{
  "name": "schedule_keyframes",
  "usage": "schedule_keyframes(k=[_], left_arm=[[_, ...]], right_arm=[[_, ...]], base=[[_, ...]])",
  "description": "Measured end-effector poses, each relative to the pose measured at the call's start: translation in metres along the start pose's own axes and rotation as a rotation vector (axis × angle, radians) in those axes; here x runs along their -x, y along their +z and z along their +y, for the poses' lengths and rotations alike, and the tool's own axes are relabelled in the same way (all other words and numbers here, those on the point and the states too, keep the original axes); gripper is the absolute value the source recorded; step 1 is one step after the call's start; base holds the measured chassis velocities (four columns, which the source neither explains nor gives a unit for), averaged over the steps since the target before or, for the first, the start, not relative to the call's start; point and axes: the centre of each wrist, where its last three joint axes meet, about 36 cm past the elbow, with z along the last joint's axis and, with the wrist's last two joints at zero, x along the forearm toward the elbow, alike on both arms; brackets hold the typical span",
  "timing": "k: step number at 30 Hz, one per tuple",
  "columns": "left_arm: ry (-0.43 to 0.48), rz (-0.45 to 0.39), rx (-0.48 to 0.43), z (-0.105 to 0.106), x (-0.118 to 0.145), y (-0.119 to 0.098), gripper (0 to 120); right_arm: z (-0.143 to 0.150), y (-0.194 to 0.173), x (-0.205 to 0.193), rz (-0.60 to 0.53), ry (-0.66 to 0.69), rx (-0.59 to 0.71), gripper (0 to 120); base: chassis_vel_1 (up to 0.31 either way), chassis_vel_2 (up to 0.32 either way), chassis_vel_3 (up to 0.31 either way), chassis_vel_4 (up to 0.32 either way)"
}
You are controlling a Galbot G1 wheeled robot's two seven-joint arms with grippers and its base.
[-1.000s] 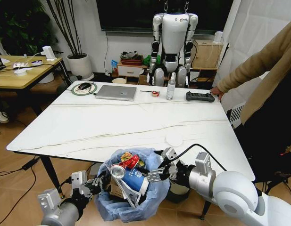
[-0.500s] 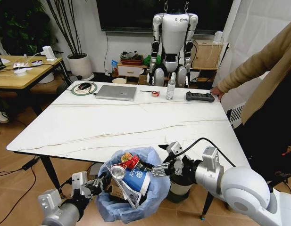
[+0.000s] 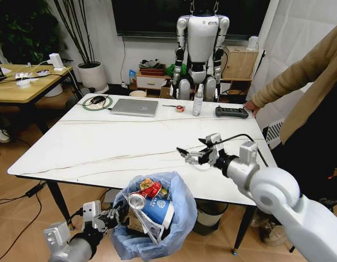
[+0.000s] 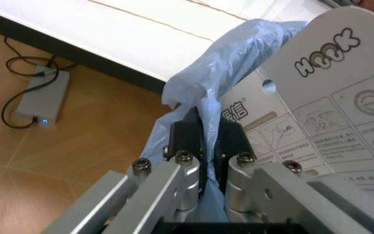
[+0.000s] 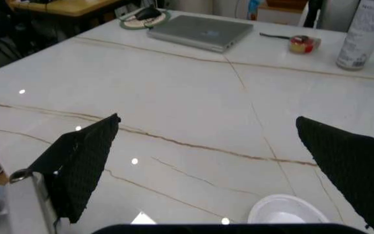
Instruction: Pick up the trash bin and place the trash from the table into it.
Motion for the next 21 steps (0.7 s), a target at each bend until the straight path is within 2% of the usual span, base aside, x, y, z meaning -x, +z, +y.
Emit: schedule_keyframes(k=[5,7,12,21], left_arm=[[-0.001,0.001,0.000,0.000,0.000,0.000,0],[-0.003,-0.001,0.000,0.000,-0.001,0.000,0],[-0.009,-0.002,0.002,0.002,-0.001,-0.001,0],[-0.005,-0.004,0.001,0.001,-0.001,-0.001,0]], right_arm=[[-0.010,0.007,0.016,0.036,0.013,0.010,100],[-0.020,0.023,0.032,0.087,0.025,-0.010,100],[-0.028,0.054,0.043,0.170,0.038,-0.031,100],[-0.037,0.075,0.053,0.203,0.062,-0.065,100]], base=[[0.000,0.000,0.000,0.000],[0.000,0.000,0.000,0.000],[0.000,0.000,0.000,0.000],[0.000,0.000,0.000,0.000]])
